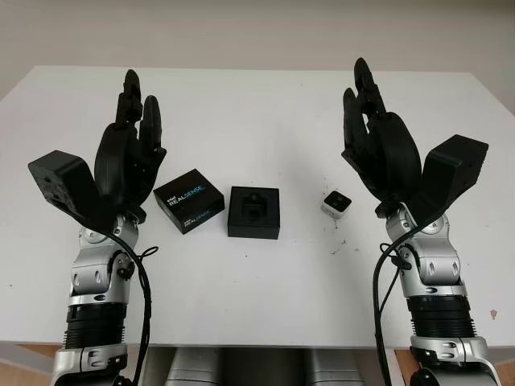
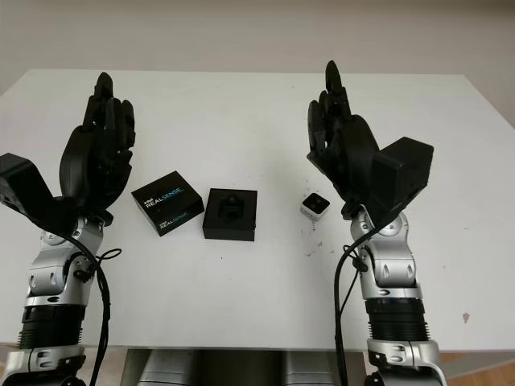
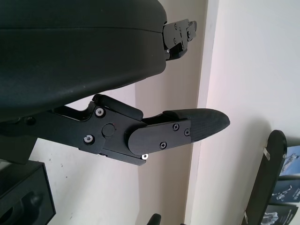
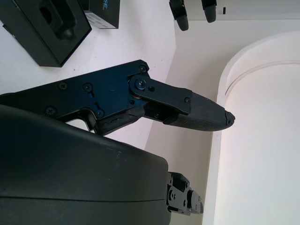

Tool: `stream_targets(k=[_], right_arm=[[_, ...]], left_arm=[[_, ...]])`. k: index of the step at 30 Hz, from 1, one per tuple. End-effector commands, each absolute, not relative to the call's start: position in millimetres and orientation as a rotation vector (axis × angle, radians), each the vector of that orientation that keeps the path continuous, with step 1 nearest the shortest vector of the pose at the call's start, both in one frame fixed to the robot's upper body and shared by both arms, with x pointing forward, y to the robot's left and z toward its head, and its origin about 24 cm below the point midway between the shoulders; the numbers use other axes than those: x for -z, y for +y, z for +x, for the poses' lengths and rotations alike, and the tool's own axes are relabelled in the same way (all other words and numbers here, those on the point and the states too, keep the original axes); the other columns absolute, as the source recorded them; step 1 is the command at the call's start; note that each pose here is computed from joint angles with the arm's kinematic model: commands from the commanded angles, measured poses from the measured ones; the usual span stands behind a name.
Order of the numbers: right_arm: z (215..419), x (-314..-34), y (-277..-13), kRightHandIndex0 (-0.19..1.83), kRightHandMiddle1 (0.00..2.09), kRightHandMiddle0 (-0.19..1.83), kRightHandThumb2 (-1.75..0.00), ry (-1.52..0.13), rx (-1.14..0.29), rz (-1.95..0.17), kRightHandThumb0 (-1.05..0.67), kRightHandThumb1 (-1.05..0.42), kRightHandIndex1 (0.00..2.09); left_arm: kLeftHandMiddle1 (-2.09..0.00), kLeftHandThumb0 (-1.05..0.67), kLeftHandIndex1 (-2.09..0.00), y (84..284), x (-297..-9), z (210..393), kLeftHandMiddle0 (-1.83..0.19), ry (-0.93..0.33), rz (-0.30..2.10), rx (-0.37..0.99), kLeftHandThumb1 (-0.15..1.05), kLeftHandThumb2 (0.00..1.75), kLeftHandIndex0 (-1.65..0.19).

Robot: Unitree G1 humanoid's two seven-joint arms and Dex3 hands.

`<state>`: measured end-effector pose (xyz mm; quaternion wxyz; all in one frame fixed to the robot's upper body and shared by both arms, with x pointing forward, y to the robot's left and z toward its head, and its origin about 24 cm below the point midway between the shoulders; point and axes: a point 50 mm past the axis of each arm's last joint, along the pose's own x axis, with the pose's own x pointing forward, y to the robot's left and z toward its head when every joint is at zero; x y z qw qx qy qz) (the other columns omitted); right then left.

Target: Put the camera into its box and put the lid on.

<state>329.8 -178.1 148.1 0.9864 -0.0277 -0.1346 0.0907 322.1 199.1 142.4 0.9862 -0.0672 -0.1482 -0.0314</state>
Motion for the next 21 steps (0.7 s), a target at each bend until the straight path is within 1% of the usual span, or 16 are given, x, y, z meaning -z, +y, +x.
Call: stream_targets(k=[1, 8, 13, 14, 16, 17, 18, 20, 21], right_arm=[[329, -153, -179, -0.19, 0.0, -0.19, -0.73, -0.286, -0.18, -0.07, -0.74, -1.05, 0.0], [330, -151, -182, -0.19, 0.0, -0.19, -0.71, -0.264, -0.17, -0.08, -0.75, -1.05, 0.0], [329, -155, -187, -0.19, 0.0, -0.19, -0.71, -0.266, -0.168, -0.079, -0.72, -1.05, 0.0], [329, -158, -189, -0.19, 0.0, -0.19, -0.65, -0.27, -0.163, -0.076, -0.71, -1.05, 0.0], [330, -164, -193, -0.19, 0.01, -0.18, -0.49, -0.277, -0.16, -0.062, -0.66, -1.05, 0.0], [331, -169, -196, -0.19, 0.01, -0.18, -0.45, -0.279, -0.157, -0.074, -0.65, -1.05, 0.0], [333, -174, -200, -0.11, 0.07, -0.08, -0.32, -0.276, -0.145, -0.106, -0.68, -1.05, 0.04], [336, -183, -209, 0.03, 0.16, 0.02, -0.17, -0.267, -0.126, -0.152, -0.7, -1.04, 0.11], [336, -185, -211, 0.1, 0.26, 0.04, -0.11, -0.264, -0.12, -0.163, -0.69, -1.03, 0.15]], left_arm=[[-0.01, -0.74, -0.01, 200.4, -144, 318.8, 0.19, -0.305, -0.133, 0.055, 1.05, 0.55, 0.19], [0.0, -0.74, -0.01, 198.6, -143, 321.1, 0.19, -0.294, -0.123, 0.068, 1.05, 0.57, 0.19], [-0.03, -0.74, -0.02, 199.0, -142, 321.1, 0.19, -0.286, -0.142, 0.058, 1.05, 0.55, 0.18], [-0.03, -0.74, -0.02, 199.3, -141, 320.7, 0.19, -0.287, -0.143, 0.057, 1.05, 0.54, 0.19], [-0.03, -0.74, -0.02, 199.4, -142, 319.9, 0.19, -0.288, -0.142, 0.055, 1.05, 0.55, 0.19], [-0.03, -0.74, -0.02, 199.5, -142, 319.7, 0.19, -0.288, -0.141, 0.058, 1.05, 0.55, 0.19], [-0.02, -0.74, -0.02, 199.4, -142, 319.6, 0.19, -0.289, -0.138, 0.062, 1.05, 0.55, 0.19], [-0.01, -0.74, -0.01, 198.8, -142, 320.1, 0.19, -0.29, -0.133, 0.069, 1.05, 0.56, 0.19], [0.0, -0.74, 0.0, 198.7, -141, 320.3, 0.19, -0.29, -0.132, 0.07, 1.05, 0.56, 0.19]])
